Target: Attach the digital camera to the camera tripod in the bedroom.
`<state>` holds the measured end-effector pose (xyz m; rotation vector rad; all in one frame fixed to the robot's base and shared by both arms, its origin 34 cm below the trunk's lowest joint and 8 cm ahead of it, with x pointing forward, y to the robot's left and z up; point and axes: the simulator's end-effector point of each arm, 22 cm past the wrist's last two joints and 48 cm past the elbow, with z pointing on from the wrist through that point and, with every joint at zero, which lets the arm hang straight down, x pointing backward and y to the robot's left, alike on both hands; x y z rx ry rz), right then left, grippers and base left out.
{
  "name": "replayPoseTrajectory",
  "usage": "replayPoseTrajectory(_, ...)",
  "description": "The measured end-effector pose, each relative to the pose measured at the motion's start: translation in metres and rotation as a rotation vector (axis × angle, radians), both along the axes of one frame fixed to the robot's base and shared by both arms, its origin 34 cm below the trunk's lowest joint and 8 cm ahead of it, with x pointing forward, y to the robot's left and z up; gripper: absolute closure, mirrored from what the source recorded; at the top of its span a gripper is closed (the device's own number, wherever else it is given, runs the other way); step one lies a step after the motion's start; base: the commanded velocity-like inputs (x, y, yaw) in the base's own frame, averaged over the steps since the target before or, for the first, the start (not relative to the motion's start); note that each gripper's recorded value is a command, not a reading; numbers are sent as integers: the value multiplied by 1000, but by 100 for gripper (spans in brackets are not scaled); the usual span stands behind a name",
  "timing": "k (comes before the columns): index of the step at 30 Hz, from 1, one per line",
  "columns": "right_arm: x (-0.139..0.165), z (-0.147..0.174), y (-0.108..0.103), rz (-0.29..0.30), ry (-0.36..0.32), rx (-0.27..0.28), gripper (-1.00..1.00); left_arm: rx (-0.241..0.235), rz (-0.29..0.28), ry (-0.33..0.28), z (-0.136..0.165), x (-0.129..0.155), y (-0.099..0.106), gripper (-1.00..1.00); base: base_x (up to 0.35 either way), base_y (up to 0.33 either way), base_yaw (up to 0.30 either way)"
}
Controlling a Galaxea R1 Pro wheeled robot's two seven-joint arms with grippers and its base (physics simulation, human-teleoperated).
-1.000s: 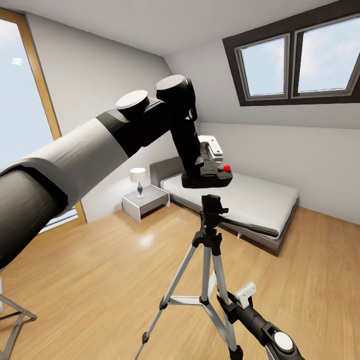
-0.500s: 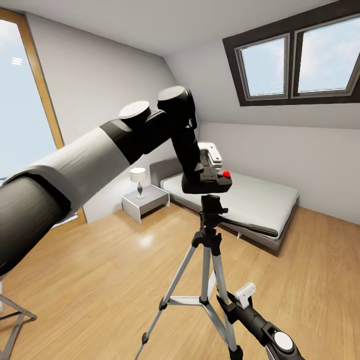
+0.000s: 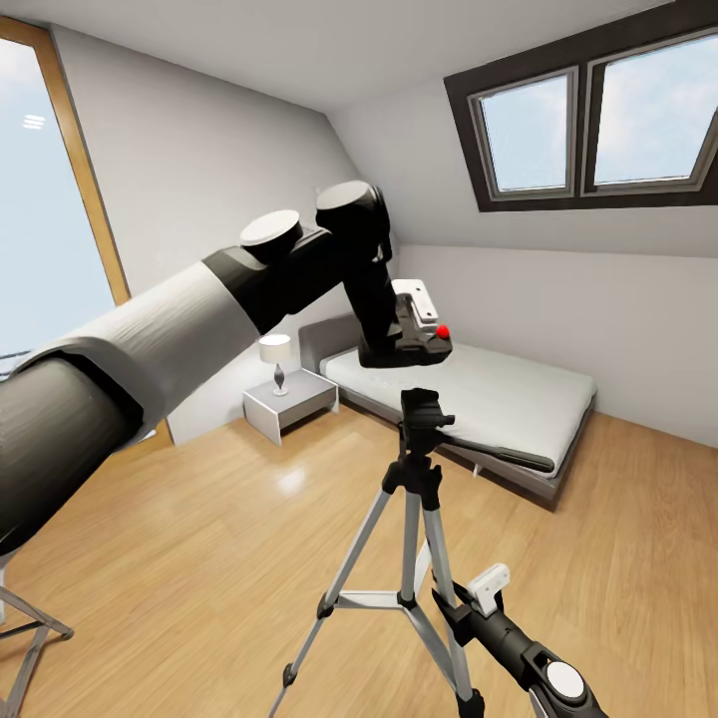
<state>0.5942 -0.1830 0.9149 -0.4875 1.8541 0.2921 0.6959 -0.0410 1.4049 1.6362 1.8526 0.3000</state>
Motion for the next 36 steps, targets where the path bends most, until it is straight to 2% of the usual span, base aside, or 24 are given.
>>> replayPoseTrajectory(8, 0, 0, 0, 0, 0, 0, 100, -8, -16, -15, 2, -2, -5, 100, 0, 0, 0)
replayPoseTrajectory(14, 0, 0, 0, 1, 0, 0, 100, -18, -28, -4, 1, -5, -9, 100, 0, 0, 0)
replayPoseTrajectory(17, 0, 0, 1, 3, 0, -1, 100, -72, -75, 73, -5, -22, -24, 100, 0, 0, 0)
replayPoseTrajectory(23, -1, 0, 2, 5, -1, -1, 100, -133, -133, 162, -9, -43, -41, 100, 0, 0, 0)
replayPoseTrajectory(36, -1, 0, 3, 7, -1, -1, 100, -149, -148, 186, -10, -48, -45, 100, 0, 0, 0)
